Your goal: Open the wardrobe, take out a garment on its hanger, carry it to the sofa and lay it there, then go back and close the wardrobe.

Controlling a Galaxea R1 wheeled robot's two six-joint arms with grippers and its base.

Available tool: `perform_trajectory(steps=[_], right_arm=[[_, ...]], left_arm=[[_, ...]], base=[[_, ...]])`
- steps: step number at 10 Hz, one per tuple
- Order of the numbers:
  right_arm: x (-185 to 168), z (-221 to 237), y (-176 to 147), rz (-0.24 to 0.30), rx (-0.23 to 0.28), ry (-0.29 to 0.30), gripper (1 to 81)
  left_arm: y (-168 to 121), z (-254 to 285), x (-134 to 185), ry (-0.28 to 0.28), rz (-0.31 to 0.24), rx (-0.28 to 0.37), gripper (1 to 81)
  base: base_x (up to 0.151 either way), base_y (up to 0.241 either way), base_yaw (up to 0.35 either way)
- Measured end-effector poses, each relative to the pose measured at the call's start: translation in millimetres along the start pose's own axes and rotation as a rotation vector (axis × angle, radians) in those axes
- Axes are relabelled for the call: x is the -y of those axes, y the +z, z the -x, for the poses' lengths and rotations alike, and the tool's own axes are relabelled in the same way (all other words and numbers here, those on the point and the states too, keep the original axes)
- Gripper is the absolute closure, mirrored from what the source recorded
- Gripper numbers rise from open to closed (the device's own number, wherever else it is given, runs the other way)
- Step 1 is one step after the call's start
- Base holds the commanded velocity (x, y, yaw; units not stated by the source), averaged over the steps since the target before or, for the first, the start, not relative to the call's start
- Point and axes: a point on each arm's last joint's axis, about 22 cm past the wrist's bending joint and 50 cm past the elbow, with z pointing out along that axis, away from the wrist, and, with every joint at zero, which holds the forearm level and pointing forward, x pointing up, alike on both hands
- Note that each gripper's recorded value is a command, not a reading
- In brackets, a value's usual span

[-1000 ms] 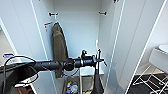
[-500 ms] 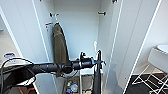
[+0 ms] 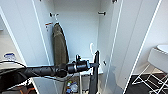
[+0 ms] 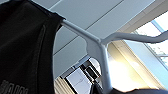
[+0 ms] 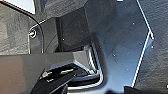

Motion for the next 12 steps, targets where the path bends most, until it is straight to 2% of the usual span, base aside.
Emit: perform_trajectory(steps=[2, 4, 8, 12], right_arm=[[0, 0, 0, 0.0, 0.0, 0.0, 1.0], [0, 0, 0, 0.0, 0.0, 0.0, 1.0], [0, 0, 0, 0.0, 0.0, 0.001, 1.0], [0, -1, 0, -0.001, -0.004, 0.001, 1.0]], left_arm=[[-26, 14, 17, -0.005, -0.038, -0.014, 81.1], [-39, 31, 19, -0.009, -0.041, -0.009, 81.1], [-39, 39, 16, -0.009, -0.028, -0.004, 81.1], [-39, 38, 13, -0.018, 0.0, -0.029, 81.1]], base=[[0.0, 0.0, 0.0], [0.0, 0.0, 0.0], [0.0, 0.0, 0.0], [0.0, 0.0, 0.0]])
